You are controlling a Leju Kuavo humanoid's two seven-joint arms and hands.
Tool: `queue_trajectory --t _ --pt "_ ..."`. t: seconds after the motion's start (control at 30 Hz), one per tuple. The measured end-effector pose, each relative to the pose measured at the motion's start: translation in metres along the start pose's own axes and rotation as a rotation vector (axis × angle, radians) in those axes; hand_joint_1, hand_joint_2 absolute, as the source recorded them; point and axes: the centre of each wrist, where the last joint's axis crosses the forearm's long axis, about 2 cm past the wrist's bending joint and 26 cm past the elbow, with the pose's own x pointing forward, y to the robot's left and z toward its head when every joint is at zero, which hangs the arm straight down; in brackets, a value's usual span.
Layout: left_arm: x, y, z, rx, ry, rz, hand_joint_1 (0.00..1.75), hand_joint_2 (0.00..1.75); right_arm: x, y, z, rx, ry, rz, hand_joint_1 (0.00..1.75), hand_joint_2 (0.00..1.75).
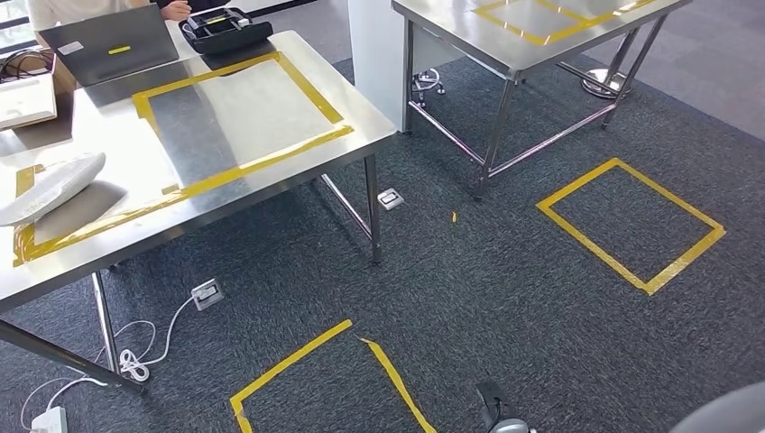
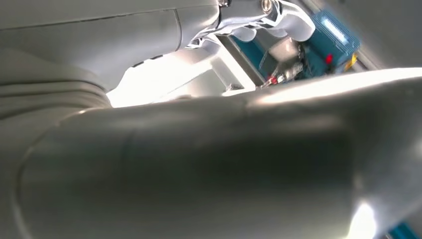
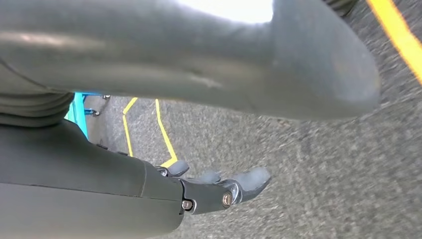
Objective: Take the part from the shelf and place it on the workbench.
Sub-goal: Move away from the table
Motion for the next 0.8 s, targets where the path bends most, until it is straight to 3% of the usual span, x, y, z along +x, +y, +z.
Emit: queue_trajectory --t 0.8 --pt "-0.0080 0.0066 0.0003 0.008 0.007 -0.016 0.00 0.00 0.0030 0.0002 0.0001 0.000 -0.007 -0.004 0.00 0.00"
